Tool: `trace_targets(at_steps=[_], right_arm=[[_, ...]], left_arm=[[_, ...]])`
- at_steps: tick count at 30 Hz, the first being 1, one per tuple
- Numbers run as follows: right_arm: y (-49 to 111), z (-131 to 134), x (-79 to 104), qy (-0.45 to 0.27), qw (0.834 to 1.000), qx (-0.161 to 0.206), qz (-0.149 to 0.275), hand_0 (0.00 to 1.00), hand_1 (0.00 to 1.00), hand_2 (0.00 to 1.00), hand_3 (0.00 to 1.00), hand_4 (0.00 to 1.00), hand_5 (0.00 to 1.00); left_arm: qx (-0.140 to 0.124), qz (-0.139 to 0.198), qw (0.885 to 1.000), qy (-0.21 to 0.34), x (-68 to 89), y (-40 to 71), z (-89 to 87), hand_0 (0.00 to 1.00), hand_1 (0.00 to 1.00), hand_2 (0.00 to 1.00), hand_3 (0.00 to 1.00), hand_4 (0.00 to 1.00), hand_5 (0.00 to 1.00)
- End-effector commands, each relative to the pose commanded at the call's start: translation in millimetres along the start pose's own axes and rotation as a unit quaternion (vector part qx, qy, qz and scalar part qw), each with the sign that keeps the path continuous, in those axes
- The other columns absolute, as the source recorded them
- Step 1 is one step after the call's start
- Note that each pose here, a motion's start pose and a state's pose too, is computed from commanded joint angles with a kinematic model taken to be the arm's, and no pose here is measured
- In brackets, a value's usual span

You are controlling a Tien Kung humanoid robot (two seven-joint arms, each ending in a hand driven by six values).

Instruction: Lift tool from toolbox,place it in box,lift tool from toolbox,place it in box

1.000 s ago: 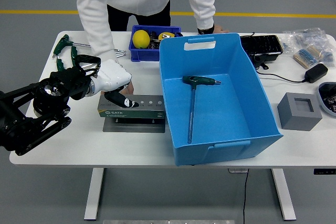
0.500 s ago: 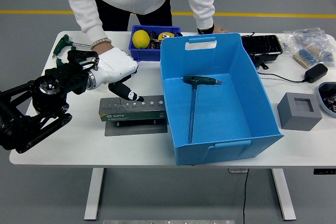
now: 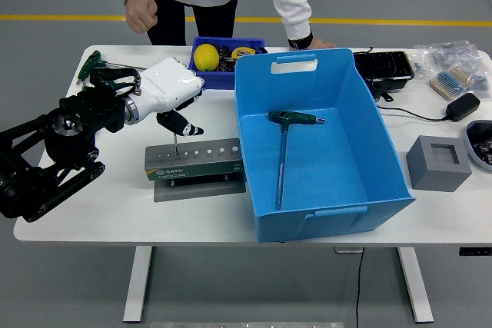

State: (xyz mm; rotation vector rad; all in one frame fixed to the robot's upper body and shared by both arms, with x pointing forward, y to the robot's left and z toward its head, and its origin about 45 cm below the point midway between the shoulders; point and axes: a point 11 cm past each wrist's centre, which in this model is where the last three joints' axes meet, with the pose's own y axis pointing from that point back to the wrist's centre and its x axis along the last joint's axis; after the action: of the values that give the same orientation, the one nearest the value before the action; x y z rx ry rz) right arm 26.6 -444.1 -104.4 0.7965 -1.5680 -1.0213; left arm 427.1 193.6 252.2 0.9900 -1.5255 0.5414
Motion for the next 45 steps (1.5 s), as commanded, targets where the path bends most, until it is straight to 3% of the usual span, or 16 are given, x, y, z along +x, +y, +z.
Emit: trace_targets(at_steps=[15, 21, 27, 29, 33, 37, 40, 41, 45], right_arm=[[-0.1, 1.6, -0.6, 0.0, 1.0, -0.002, 0.0, 0.712, 0.668, 0.757, 0.713, 0.905, 0.87], [0.0, 0.5, -0.4, -0.001, 1.0, -0.001, 0.0, 0.712, 0.668, 0.758, 0.712, 0.905, 0.87], [0.0, -0.6, 0.4, 0.0, 1.0, 0.001, 0.0, 0.712, 0.668, 0.757, 0.713, 0.905, 0.87], [0.0, -0.8, 0.6, 0.001, 1.0, 0.001, 0.0, 0.712, 0.668, 0.758, 0.713, 0.905, 0.87], [0.0, -0.5, 0.3, 0.002, 1.0, 0.0, 0.0, 0.712, 0.668, 0.758, 0.713, 0.905, 0.87], [0.1, -1.2, -0.1, 0.006, 1.0, 0.0, 0.0, 0.712, 0.668, 0.758, 0.713, 0.905, 0.87], [0.3, -2.1, -0.5, 0.009, 1.0, 0.0, 0.0, 0.712, 0.668, 0.758, 0.713, 0.905, 0.87], [0.3, -2.8, -0.6, 0.01, 1.0, 0.0, 0.0, 0.712, 0.668, 0.759, 0.713, 0.905, 0.87], [0.6, -5.2, -0.8, 0.012, 1.0, 0.001, 0.0, 0.712, 0.668, 0.759, 0.713, 0.905, 0.87]], left_arm=[[-0.009, 0.05, 0.999, 0.007, 33.5, 2.3, 2.5, 0.212, 0.002, 0.002, 0.016, 0.845, 0.383], [-0.014, 0.077, 0.997, 0.009, 58.3, 5.7, 5.3, 0.209, 0.002, 0.002, 0.017, 0.839, 0.385], [-0.025, 0.142, 0.99, 0.013, 106.4, 9.5, 13.0, 0.207, 0.002, 0.002, 0.018, 0.836, 0.386], [-0.033, 0.179, 0.983, 0.02, 128.6, 10.6, 21.5, 0.208, 0.002, 0.002, 0.02, 0.829, 0.372], [-0.063, 0.223, 0.972, 0.038, 148.7, 8.6, 46.5, 0.208, 0.002, 0.002, 0.02, 0.829, 0.372], [-0.096, 0.232, 0.965, 0.071, 144.6, -5.4, 79.1, 0.213, 0.002, 0.002, 0.027, 0.82, 0.365], [-0.111, 0.221, 0.964, 0.093, 127.8, -18.7, 98.3, 0.213, 0.002, 0.002, 0.027, 0.82, 0.365], [-0.115, 0.213, 0.965, 0.104, 118.2, -24.4, 105.2, 0.257, 0.011, 0.054, 0.111, 0.841, 0.419], [-0.115, 0.178, 0.97, 0.122, 88.0, -39.0, 117.6, 0.257, 0.011, 0.054, 0.111, 0.841, 0.419]])
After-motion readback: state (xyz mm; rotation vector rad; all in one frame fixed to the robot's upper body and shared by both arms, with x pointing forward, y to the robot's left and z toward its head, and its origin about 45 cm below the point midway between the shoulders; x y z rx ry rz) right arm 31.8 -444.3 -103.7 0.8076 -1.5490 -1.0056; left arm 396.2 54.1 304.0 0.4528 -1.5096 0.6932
